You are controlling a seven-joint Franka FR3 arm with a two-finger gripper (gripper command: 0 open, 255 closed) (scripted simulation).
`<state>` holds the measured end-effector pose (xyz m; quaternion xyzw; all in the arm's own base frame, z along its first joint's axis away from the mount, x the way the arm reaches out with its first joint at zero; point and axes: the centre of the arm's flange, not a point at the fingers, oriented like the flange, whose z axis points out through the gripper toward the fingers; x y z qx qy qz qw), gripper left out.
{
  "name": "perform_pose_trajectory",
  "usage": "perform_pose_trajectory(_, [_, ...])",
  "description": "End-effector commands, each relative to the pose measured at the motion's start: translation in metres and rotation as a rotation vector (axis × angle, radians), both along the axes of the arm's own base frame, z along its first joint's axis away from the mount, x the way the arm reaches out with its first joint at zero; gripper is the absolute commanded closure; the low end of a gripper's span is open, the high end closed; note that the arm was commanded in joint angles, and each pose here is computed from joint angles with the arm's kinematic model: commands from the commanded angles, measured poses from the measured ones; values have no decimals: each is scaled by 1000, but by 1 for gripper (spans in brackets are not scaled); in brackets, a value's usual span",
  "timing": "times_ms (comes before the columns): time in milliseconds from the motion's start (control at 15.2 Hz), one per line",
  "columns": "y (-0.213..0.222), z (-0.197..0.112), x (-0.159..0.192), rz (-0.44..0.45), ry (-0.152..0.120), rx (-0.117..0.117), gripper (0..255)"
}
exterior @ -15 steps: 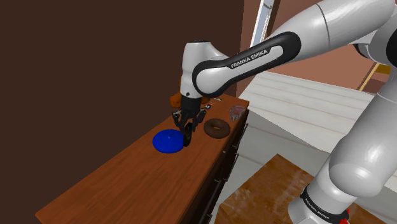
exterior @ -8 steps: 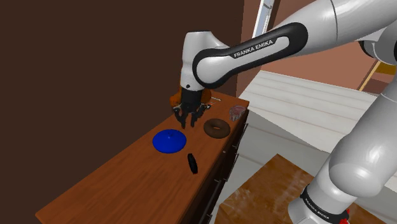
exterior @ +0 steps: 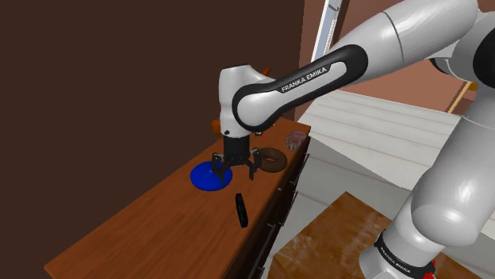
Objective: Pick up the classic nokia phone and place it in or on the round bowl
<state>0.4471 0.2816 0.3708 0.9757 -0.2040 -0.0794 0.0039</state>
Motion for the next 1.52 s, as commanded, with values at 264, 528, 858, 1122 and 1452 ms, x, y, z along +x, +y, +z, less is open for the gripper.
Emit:
perform_pose_trajectory(264, [1,-34,-7,-15,13,-3,0])
perform_pose_trajectory(528, [1,-42,-9,-15,13,-3,0])
perform_pose_trajectory(858, [1,-42,-9,-15,13,-3,0])
perform_pose_trajectory(1122, [1,-42,-9,-15,13,-3,255])
perform_pose_trajectory(1452, [1,-42,-9,-15,13,-3,255])
